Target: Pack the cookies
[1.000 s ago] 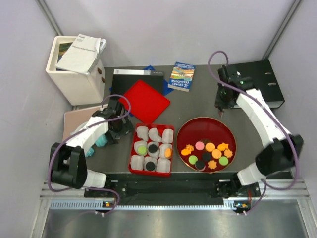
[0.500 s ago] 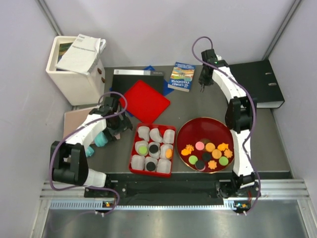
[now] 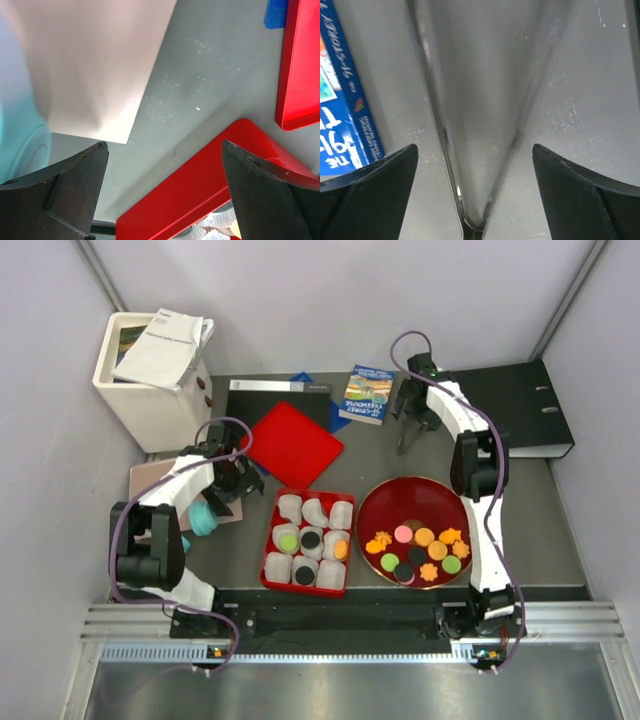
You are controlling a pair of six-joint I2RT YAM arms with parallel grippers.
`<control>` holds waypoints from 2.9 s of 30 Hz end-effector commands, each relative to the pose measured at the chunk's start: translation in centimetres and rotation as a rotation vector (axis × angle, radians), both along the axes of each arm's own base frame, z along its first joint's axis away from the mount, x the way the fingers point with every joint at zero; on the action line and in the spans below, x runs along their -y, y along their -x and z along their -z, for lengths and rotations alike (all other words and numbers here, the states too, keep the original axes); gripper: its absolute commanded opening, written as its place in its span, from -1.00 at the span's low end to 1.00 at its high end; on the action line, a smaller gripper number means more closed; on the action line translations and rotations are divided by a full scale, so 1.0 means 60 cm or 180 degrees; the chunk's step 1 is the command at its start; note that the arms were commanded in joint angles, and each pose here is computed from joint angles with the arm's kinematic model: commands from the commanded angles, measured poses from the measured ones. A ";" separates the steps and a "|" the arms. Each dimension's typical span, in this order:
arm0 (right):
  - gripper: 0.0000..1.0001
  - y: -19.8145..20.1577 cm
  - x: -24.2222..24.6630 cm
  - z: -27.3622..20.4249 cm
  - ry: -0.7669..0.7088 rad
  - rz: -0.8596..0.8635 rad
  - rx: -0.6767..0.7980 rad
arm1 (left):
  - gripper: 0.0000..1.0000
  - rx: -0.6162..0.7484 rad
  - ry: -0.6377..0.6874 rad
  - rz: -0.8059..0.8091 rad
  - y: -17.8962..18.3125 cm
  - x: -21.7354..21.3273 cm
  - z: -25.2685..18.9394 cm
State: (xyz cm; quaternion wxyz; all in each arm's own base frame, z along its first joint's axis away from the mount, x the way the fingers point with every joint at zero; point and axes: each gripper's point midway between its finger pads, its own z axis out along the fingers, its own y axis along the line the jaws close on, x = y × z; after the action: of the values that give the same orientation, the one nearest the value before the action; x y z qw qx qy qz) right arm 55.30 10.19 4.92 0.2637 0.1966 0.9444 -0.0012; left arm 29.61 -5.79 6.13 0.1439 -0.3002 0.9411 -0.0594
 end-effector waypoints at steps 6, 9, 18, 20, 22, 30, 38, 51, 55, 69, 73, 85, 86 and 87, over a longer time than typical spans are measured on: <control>0.98 0.006 -0.016 -0.222 -0.0301 0.0194 0.1038 | 0.98 0.0055 0.0204 0.0097 -0.035 0.021 -0.025; 0.98 0.054 -0.042 -0.306 -0.0330 0.0001 0.1273 | 0.98 0.0193 0.0230 0.0096 -0.051 0.025 -0.041; 0.91 0.258 -0.178 -0.284 -0.1129 -0.1056 0.1362 | 0.98 0.0853 0.0455 -0.0052 -0.169 0.058 -0.086; 0.91 0.293 -0.200 -0.244 -0.1169 -0.1190 0.1151 | 0.98 0.0905 0.0374 -0.0211 -0.199 0.058 -0.082; 0.90 0.313 -0.221 -0.242 -0.1270 -0.1366 0.1162 | 0.98 0.0800 0.0186 -0.0312 -0.213 0.049 -0.059; 0.89 0.402 -0.247 -0.290 -0.1378 -0.1824 0.1312 | 0.61 0.0748 -0.0229 -0.0637 -0.273 0.016 -0.020; 0.89 0.443 -0.234 -0.292 -0.1383 -0.1748 0.1260 | 0.31 0.0570 -0.0264 -0.0661 -0.260 0.020 0.025; 0.88 0.486 -0.192 -0.261 -0.1219 -0.1674 0.1124 | -0.47 0.0344 -0.0321 -0.0651 -0.241 0.018 0.090; 0.88 0.489 -0.187 -0.259 -0.1167 -0.1695 0.1121 | -1.00 0.0326 -0.0360 -0.0651 -0.236 0.013 0.085; 0.96 0.468 -0.192 -0.309 -0.1166 -0.1671 0.1351 | -1.00 0.1293 -0.0202 -0.0328 -0.299 0.026 -0.173; 0.96 0.447 -0.190 -0.339 -0.1110 -0.1633 0.1616 | -1.00 0.1466 -0.0040 -0.0213 -0.307 0.043 -0.225; 0.98 0.378 -0.229 -0.400 -0.2013 -0.1700 0.1685 | -1.00 0.1799 0.1160 0.0965 -0.273 0.174 -0.312; 0.98 0.371 -0.225 -0.424 -0.2104 -0.1705 0.1862 | -1.00 0.1910 0.1208 0.1025 -0.272 0.178 -0.327; 0.98 0.362 -0.211 -0.429 -0.2147 -0.1670 0.1909 | -1.00 0.1903 0.1265 0.1073 -0.266 0.183 -0.324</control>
State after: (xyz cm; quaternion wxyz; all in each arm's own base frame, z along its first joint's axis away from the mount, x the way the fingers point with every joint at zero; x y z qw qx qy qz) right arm 31.64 23.38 24.80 0.3880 0.0045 0.8577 0.3373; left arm 46.84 -13.57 20.24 0.3078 -0.2114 0.8957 -0.2413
